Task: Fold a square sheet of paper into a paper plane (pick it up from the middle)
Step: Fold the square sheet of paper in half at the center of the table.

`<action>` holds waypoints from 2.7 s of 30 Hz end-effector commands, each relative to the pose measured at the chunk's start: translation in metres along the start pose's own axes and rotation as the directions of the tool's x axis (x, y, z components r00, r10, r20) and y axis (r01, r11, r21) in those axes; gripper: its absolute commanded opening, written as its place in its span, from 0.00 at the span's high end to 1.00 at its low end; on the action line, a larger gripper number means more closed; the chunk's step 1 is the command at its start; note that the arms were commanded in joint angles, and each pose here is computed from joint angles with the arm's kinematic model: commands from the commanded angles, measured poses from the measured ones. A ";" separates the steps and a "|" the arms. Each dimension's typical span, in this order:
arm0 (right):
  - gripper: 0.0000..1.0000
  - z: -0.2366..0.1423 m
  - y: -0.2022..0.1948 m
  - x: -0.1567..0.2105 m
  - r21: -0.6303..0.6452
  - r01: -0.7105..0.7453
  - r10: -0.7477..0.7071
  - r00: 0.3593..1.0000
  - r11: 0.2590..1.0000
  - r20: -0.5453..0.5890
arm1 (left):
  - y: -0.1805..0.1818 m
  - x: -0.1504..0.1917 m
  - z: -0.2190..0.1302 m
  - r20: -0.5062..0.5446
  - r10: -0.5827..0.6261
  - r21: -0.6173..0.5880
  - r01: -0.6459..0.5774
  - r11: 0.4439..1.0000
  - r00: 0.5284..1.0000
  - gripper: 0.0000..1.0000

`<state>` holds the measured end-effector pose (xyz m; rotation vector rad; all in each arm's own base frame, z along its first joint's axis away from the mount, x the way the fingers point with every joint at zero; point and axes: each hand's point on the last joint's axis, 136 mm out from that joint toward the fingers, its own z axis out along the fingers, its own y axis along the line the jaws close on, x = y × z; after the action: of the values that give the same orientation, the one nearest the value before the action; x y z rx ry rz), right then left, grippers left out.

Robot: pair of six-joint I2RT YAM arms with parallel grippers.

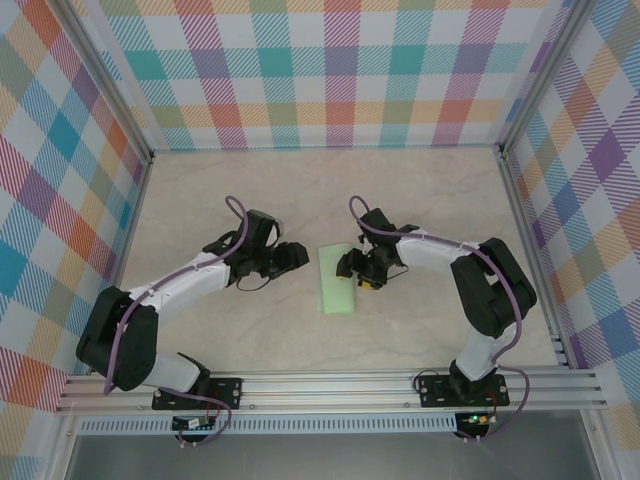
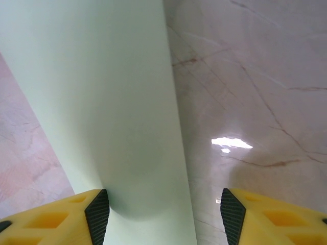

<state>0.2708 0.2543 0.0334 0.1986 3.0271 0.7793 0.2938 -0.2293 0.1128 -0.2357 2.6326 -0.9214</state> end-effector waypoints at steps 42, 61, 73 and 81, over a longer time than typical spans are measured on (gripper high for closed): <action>0.30 0.033 -0.031 0.002 0.194 -0.191 0.200 0.979 0.962 -0.027 | 0.009 0.006 -0.002 0.011 -0.011 -0.017 0.011 1.000 1.000 0.49; 0.27 0.036 -0.045 0.004 0.301 -0.182 0.203 0.978 0.936 -0.040 | -0.001 0.009 0.013 -0.044 -0.025 0.042 0.027 0.999 0.999 0.53; 0.28 0.040 -0.054 0.007 0.333 -0.197 0.223 0.974 0.922 -0.043 | -0.015 0.005 0.050 -0.138 -0.088 0.110 0.104 0.988 0.986 1.00; 0.28 0.043 -0.061 0.010 0.361 -0.207 0.238 0.970 0.909 -0.043 | -0.018 0.001 0.071 -0.170 -0.131 0.129 0.154 0.980 0.977 1.00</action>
<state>0.2764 0.2536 0.0181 0.4951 3.1564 0.5314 0.3122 -0.2718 0.0644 -0.3327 2.7355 -1.1417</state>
